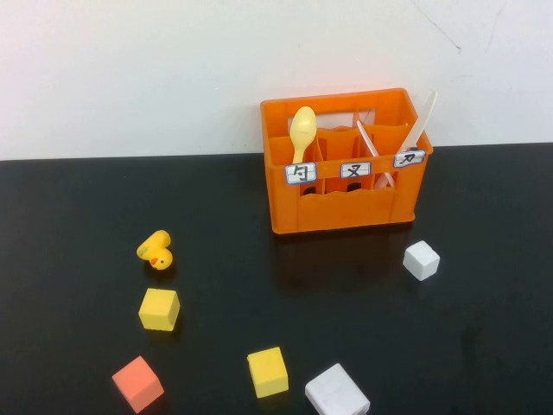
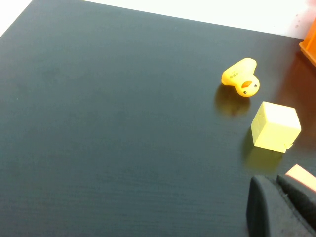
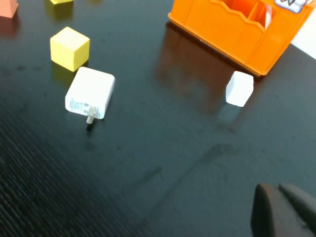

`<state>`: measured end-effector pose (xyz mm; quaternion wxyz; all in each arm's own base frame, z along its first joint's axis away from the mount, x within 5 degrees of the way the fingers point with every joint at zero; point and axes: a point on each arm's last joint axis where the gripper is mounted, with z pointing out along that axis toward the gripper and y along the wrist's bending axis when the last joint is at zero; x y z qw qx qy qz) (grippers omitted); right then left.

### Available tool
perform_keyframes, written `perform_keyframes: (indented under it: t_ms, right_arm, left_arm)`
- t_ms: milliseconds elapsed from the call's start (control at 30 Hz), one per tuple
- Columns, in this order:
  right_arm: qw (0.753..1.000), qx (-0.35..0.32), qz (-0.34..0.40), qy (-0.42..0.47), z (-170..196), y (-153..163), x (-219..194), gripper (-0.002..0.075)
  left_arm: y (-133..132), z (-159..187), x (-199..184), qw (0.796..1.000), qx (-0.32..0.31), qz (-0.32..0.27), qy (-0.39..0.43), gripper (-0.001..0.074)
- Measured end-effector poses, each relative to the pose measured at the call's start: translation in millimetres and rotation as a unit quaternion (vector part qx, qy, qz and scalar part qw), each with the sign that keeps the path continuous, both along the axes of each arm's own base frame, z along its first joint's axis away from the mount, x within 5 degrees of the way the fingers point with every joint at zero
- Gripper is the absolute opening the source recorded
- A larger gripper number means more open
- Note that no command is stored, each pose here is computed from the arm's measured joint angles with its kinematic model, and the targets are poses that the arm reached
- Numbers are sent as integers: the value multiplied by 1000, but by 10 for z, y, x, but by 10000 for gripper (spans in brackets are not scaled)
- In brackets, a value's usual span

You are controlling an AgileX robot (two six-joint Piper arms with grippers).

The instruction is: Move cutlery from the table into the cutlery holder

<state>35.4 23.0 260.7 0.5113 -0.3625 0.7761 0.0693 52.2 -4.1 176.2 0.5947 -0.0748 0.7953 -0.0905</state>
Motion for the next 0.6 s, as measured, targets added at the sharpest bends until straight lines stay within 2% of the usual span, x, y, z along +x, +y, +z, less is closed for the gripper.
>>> perform_keyframes:
  t_ms: [400,500,600]
  right_arm:
    - [1000,0,0,0,0,0,0,-2]
    - [1000,-21,0,-16,2,-21,5,-2]
    - [998,-28,-44,-43,-19,-78,8,-2]
  left_arm:
    - [0,0,0,1000,0,0,0,-1]
    - [0,0,0,1000,1,0,0,-1]
    - [0,0,0,1000,2,-1,0,-1]
